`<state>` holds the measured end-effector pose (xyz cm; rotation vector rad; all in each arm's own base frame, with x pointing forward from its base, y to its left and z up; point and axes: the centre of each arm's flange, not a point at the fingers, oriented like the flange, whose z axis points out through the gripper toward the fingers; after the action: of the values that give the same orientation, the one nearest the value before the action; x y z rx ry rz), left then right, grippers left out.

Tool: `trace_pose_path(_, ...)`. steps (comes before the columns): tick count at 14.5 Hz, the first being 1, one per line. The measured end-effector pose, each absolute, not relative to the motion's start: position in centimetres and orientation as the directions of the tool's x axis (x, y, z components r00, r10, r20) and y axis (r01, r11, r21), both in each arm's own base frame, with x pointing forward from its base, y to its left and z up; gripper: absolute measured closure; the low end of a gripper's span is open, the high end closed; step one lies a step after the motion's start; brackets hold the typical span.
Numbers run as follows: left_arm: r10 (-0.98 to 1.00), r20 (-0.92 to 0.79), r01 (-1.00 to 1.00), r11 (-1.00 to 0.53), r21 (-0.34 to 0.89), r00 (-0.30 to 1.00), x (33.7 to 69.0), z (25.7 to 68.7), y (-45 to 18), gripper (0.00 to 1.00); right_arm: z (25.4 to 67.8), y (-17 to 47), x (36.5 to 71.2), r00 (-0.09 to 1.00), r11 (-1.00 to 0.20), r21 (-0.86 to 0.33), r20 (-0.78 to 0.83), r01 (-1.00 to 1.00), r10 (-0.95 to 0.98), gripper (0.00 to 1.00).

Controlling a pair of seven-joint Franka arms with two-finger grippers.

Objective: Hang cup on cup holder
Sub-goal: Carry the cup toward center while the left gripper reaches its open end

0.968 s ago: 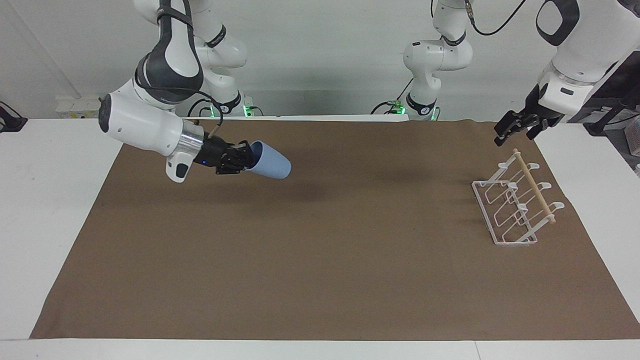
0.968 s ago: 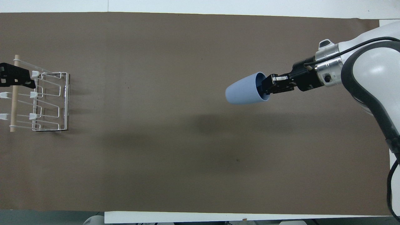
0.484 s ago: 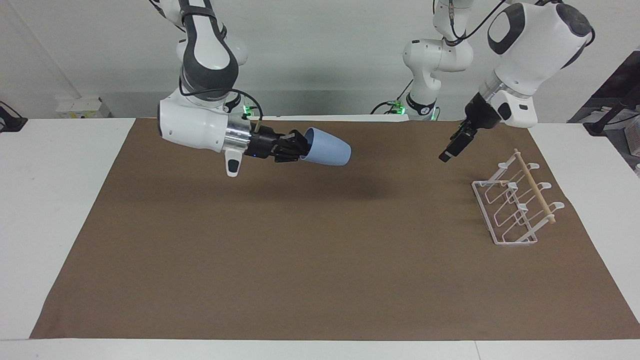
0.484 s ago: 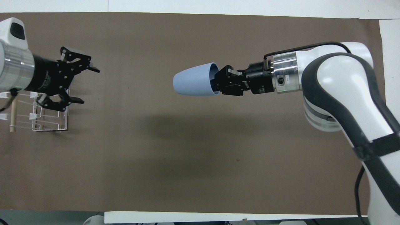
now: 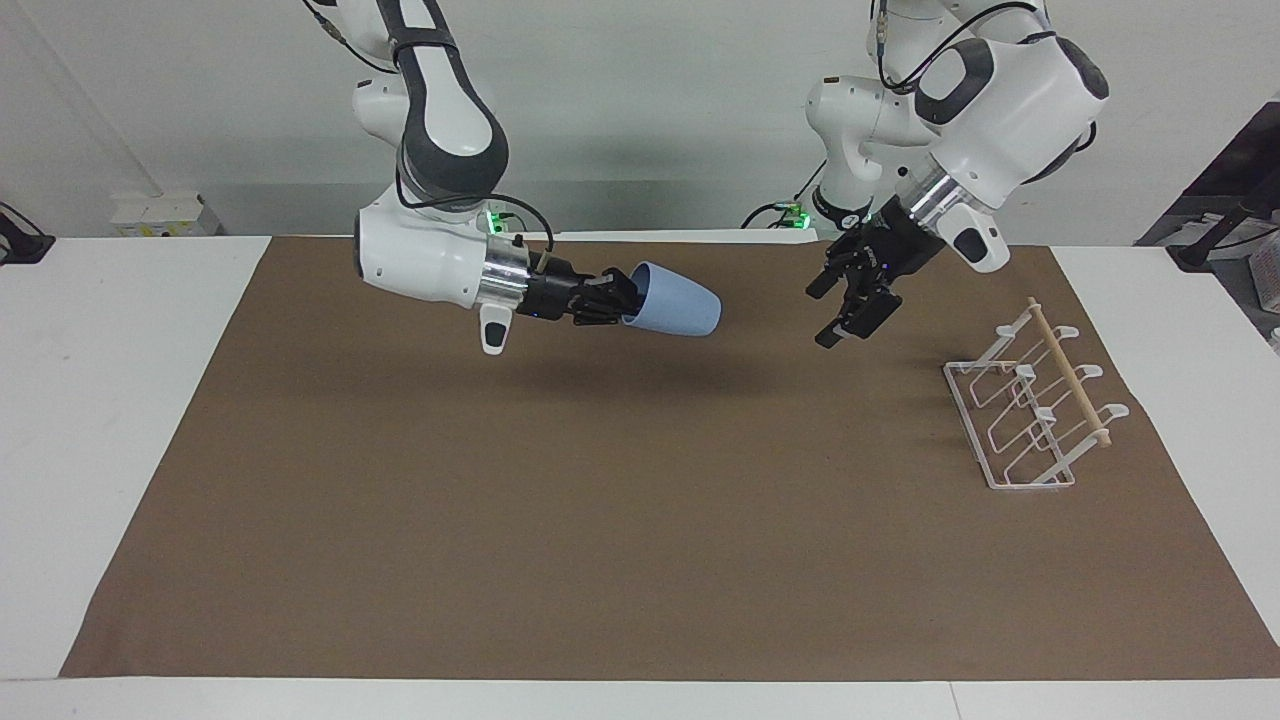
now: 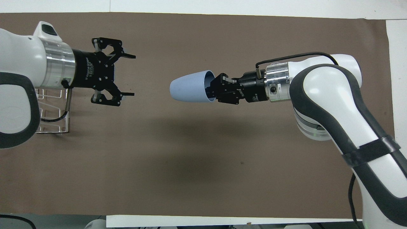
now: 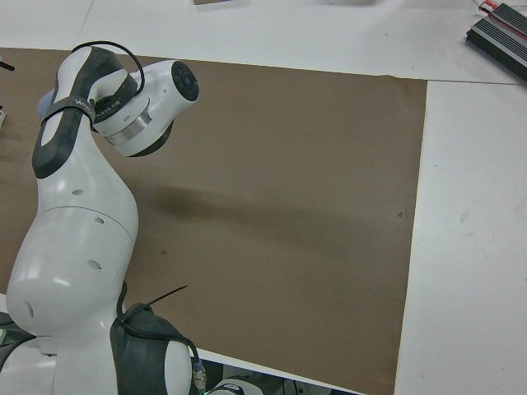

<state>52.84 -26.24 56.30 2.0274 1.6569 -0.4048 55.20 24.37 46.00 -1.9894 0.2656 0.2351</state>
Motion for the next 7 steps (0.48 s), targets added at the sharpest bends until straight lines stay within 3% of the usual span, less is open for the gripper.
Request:
trace_pose_path(2, 0.823, -0.545, 0.986, -0.099, 0.134, 0.157, 52.5, 54.7, -29.2, 0.00, 46.1, 24.8, 55.0, 0.954, -0.411, -0.862, -0.291, -0.297, -0.080, 0.96)
trace_pose_path(7, 0.820, -0.553, 0.989, -0.133, 0.071, 0.150, 50.3, 54.1, -32.8, 0.00, 46.1, 24.9, 54.9, 0.952, -0.413, -0.858, -0.292, -0.304, -0.094, 0.96)
